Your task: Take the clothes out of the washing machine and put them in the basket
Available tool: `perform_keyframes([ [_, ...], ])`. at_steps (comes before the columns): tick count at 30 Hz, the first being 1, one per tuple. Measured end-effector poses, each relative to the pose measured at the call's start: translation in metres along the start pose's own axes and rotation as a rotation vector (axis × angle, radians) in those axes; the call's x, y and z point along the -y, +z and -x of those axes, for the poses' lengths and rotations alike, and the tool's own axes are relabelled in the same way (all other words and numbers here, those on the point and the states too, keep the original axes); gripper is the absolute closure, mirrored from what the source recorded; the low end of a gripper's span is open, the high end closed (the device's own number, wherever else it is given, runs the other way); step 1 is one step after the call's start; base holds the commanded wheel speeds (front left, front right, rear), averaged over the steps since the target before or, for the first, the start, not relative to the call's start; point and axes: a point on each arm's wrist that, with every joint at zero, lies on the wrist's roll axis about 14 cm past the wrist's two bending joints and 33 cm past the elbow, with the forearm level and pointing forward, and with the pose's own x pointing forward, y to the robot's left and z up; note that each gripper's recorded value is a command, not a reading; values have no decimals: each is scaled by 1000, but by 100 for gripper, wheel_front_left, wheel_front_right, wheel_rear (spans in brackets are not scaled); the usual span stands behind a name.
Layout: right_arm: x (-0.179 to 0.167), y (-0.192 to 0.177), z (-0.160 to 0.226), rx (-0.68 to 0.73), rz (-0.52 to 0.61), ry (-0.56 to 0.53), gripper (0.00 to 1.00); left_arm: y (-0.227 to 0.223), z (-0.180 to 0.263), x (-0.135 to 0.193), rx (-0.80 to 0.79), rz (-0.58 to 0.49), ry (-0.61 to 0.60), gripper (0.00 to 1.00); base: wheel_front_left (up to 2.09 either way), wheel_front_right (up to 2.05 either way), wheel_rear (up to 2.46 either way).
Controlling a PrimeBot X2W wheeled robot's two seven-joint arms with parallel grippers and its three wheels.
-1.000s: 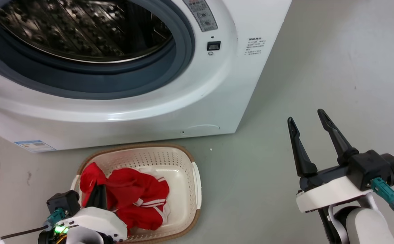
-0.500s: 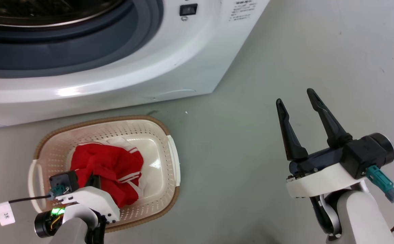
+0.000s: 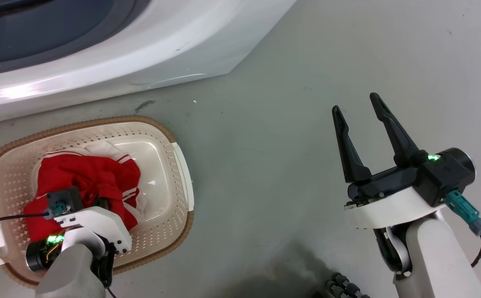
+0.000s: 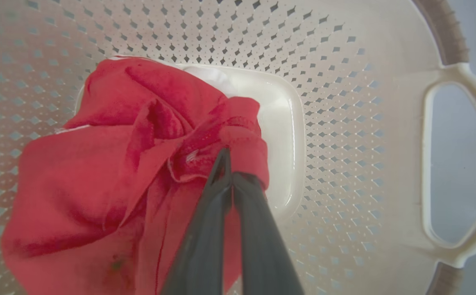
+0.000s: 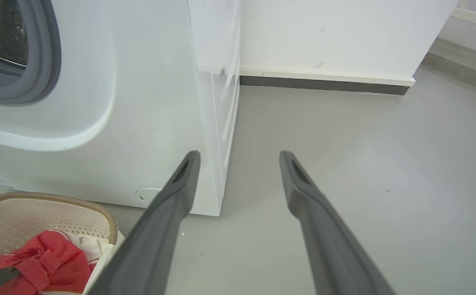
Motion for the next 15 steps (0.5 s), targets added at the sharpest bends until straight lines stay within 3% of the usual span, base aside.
perform_keyframes([
  [4, 7, -6, 0, -16, 23, -14, 0, -13, -5, 2, -41, -32, -16, 100, 0, 0, 0],
  [5, 8, -6, 1, -17, 24, -16, 0, -11, -6, 3, -39, -32, -19, 93, 0, 0, 0],
  [6, 8, -6, 1, -16, 24, -18, 0, -9, -7, 3, -34, -32, -18, 65, 0, 0, 0],
  [7, 8, -5, 1, -14, 24, -18, 0, -7, -5, 3, -32, -34, -18, 9, 0, 0, 0],
  [8, 9, -4, 1, -11, 23, -20, 0, -7, -3, 4, -31, -33, -17, 0, 0, 0, 0],
  [15, 7, 17, 11, 40, 26, -20, 0, 7, 27, 8, 23, 13, -10, 0, 0, 0, 0],
])
